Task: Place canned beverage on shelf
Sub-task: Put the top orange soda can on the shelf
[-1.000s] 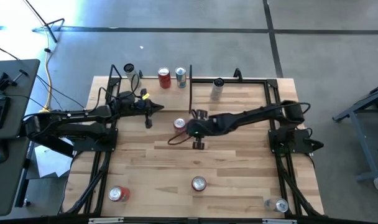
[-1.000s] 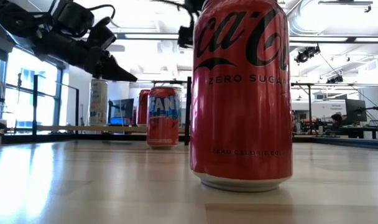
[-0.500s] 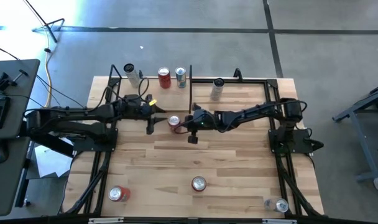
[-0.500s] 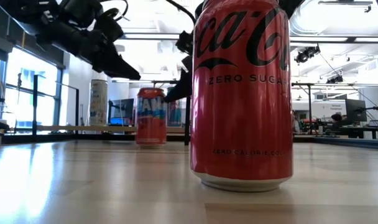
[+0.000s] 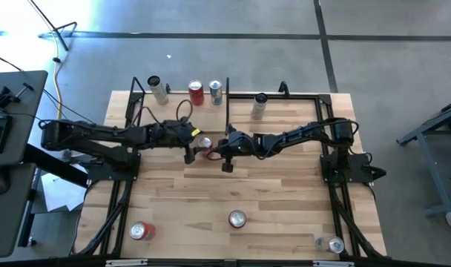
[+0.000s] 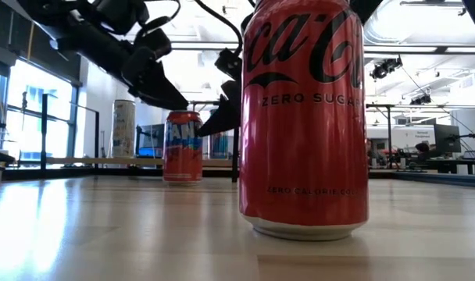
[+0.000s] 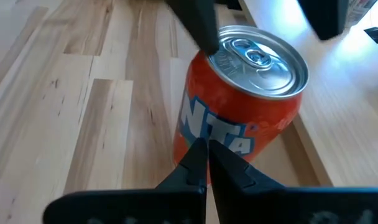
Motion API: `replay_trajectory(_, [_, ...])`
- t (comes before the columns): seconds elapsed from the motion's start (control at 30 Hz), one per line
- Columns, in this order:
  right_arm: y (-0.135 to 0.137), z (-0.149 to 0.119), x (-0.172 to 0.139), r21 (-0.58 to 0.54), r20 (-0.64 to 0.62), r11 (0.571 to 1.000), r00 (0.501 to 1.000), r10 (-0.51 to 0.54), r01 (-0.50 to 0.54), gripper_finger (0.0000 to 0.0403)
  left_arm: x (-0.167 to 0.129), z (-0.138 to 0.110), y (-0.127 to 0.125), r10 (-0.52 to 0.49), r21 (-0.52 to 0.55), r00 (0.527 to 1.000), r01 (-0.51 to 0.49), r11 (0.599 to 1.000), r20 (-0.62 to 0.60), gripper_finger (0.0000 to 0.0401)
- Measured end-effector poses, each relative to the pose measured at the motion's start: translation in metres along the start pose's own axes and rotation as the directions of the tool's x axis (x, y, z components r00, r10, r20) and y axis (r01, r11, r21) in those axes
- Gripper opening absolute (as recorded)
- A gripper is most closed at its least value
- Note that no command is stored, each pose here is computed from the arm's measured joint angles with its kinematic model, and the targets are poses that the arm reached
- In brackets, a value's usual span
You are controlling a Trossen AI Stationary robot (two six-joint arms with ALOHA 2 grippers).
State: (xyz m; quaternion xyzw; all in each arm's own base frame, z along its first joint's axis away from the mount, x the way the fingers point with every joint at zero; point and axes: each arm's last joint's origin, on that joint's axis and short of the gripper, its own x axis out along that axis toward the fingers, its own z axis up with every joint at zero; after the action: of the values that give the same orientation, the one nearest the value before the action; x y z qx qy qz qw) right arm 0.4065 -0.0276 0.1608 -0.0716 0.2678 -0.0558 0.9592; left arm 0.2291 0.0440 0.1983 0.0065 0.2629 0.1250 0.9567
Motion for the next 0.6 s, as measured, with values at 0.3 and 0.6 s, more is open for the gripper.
replay_trajectory(0.3, [0.000, 0.000, 0.000, -0.018, 0.001, 1.000, 1.000, 0.000, 0.000, 0.0000, 0.013, 0.002, -0.003, 0.016, 0.002, 0.997, -0.016, 1.000, -0.075, 0.0312])
replay_trajectory(0.6, [0.000, 0.000, 0.000, -0.018, 0.001, 1.000, 1.000, 0.000, 0.000, 0.0000, 0.020, -0.002, -0.003, 0.015, 0.011, 0.995, -0.014, 1.000, -0.099, 0.0298])
